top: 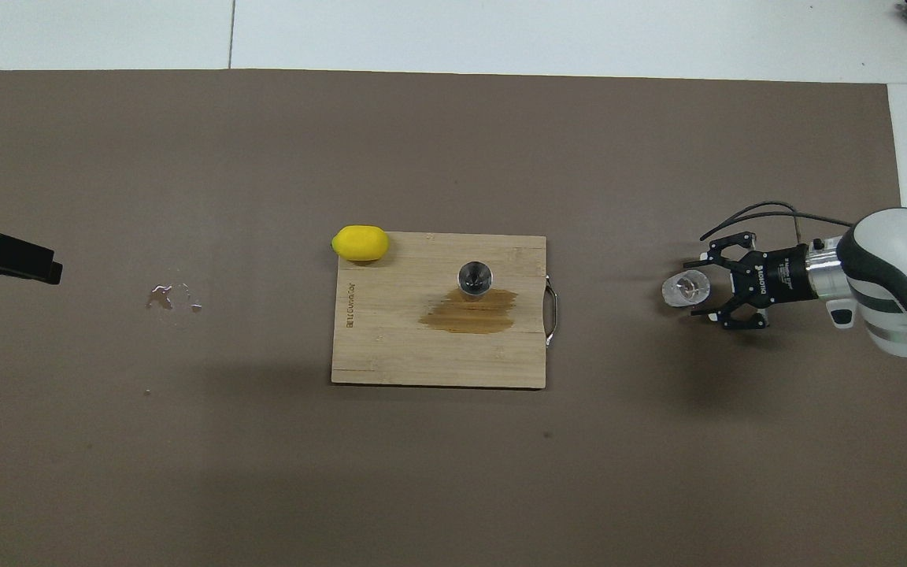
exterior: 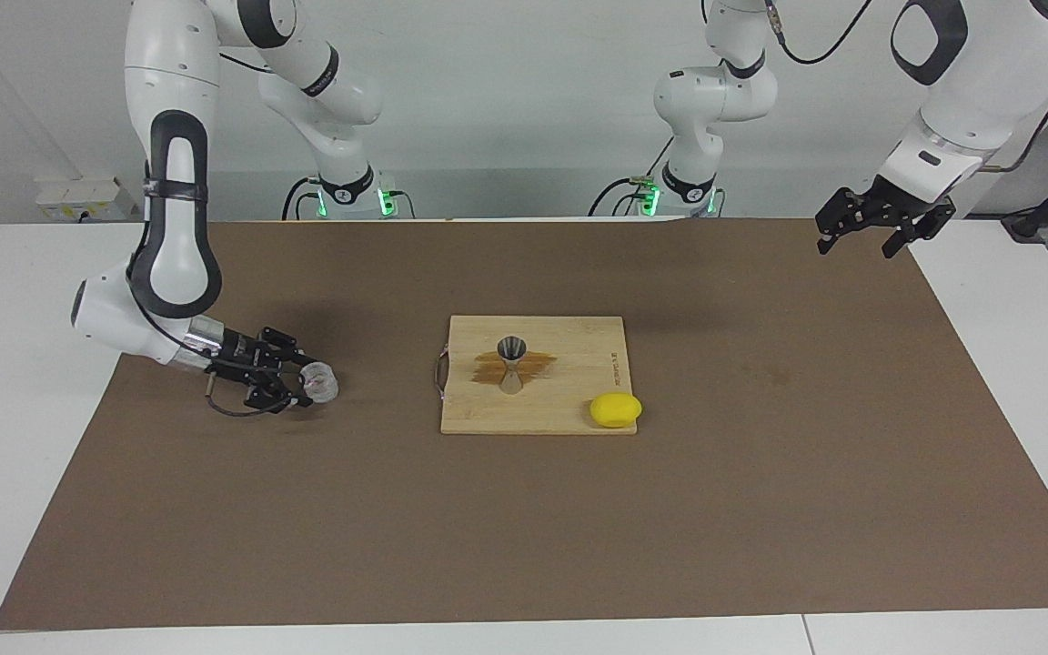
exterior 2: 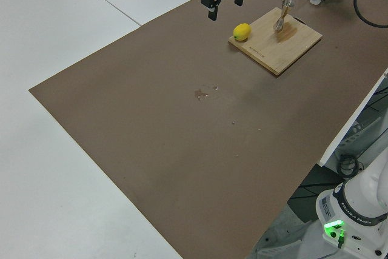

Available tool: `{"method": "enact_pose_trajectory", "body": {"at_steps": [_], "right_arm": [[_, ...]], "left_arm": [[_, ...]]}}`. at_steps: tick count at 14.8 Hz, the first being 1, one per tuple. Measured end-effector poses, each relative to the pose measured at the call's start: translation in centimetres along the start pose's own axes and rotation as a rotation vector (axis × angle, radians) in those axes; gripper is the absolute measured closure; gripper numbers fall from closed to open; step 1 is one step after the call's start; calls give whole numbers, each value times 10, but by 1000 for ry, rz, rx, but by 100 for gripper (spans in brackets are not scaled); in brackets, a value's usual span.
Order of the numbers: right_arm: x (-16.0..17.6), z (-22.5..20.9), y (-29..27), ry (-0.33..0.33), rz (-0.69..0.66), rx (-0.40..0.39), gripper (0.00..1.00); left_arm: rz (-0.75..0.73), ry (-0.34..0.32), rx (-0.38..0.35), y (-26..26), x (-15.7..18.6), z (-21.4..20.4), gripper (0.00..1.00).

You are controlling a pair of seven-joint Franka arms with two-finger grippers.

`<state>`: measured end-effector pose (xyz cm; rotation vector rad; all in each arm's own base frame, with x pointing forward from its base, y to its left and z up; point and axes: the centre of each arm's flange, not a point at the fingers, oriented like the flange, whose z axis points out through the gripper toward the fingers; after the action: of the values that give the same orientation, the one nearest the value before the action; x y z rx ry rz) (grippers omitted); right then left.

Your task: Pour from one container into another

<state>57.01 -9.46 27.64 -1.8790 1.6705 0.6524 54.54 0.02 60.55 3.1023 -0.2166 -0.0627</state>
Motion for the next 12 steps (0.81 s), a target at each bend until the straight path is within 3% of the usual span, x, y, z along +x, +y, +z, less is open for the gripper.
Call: {"method": "enact_pose_trajectory", "body": {"at_steps": [3, 5, 8, 12], "right_arm": [[-26, -30, -3, 91, -98, -22, 0], [-60, -50, -5, 175, -200, -59, 0], [-136, -53, -9, 313, -403, -162, 0], [-247, -7, -9, 525, -743, -365, 0]], "left_arm": [[-1, 1, 1, -1, -1, -1, 0], [-1, 0, 2, -1, -1, -1, 0], [-1, 0, 2, -1, -1, -1, 0], [-1, 0, 2, -1, -1, -1, 0]]}}
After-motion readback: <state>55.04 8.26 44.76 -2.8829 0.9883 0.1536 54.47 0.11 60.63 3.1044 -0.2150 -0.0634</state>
